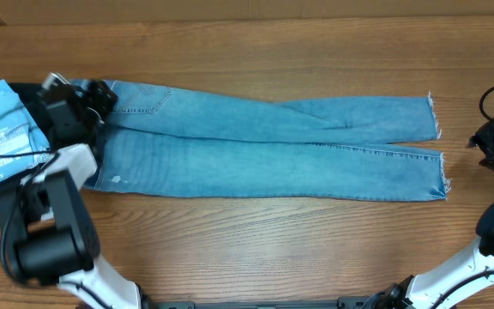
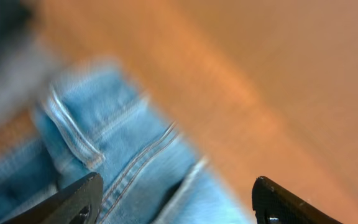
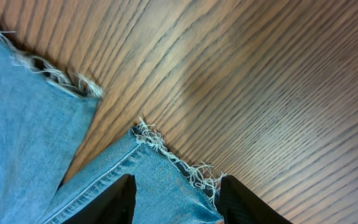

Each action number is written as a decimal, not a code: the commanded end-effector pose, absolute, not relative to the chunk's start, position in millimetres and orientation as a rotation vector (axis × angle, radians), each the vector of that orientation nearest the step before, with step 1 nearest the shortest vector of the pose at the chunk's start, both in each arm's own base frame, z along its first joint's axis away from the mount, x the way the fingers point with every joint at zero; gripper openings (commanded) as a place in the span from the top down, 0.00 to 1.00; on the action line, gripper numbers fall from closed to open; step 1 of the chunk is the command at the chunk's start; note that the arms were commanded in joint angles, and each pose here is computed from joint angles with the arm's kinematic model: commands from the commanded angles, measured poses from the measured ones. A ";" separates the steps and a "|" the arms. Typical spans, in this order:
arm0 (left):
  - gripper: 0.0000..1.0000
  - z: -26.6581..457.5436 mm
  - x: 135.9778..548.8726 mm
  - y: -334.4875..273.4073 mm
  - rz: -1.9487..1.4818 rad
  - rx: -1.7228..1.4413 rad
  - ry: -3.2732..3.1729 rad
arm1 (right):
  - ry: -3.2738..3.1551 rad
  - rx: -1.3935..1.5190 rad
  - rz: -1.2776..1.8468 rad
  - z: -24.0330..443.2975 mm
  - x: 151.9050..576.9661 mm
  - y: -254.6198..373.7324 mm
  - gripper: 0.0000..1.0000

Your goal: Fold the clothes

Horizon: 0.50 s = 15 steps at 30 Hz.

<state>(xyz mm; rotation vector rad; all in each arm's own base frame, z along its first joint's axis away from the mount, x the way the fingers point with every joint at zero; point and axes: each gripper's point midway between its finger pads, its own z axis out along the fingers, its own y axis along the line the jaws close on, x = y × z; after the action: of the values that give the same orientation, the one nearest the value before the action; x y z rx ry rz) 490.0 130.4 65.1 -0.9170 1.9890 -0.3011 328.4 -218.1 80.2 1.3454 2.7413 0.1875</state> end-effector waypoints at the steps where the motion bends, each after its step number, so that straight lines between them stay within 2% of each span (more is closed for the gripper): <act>1: 0.28 52.7 503.1 102.0 -0.475 -0.839 2.098 | 2.742 1.211 0.257 95.6 340.1 -208.6 0.52; 3: 0.34 64.6 495.7 91.3 -0.499 -0.755 2.146 | 2.776 1.035 0.353 98.6 354.7 -187.2 0.52; 4: 0.35 81.4 481.1 81.3 -0.517 -0.692 2.200 | 2.810 0.829 0.453 102.3 368.5 -159.1 0.52; 7: 0.32 108.0 448.8 69.8 -0.517 -0.686 2.278 | 2.917 0.460 0.466 101.4 385.6 -96.9 0.49; 9: 0.30 101.3 421.4 68.9 -0.475 -0.765 2.374 | 2.947 0.597 0.301 91.4 387.4 -95.3 0.47; 10: 0.27 87.9 408.8 73.2 -0.420 -0.819 2.432 | 2.949 0.624 0.302 84.9 388.0 -94.4 0.41; 15: 0.26 67.1 390.4 73.2 -0.354 -0.767 2.553 | 2.893 0.834 0.184 59.6 391.2 -136.1 0.41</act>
<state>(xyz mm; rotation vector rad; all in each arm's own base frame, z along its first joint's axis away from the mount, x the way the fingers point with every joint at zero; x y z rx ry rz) 396.2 71.6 75.1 -0.8363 2.5053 -0.4050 395.1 -116.1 71.7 0.7048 2.9105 0.2517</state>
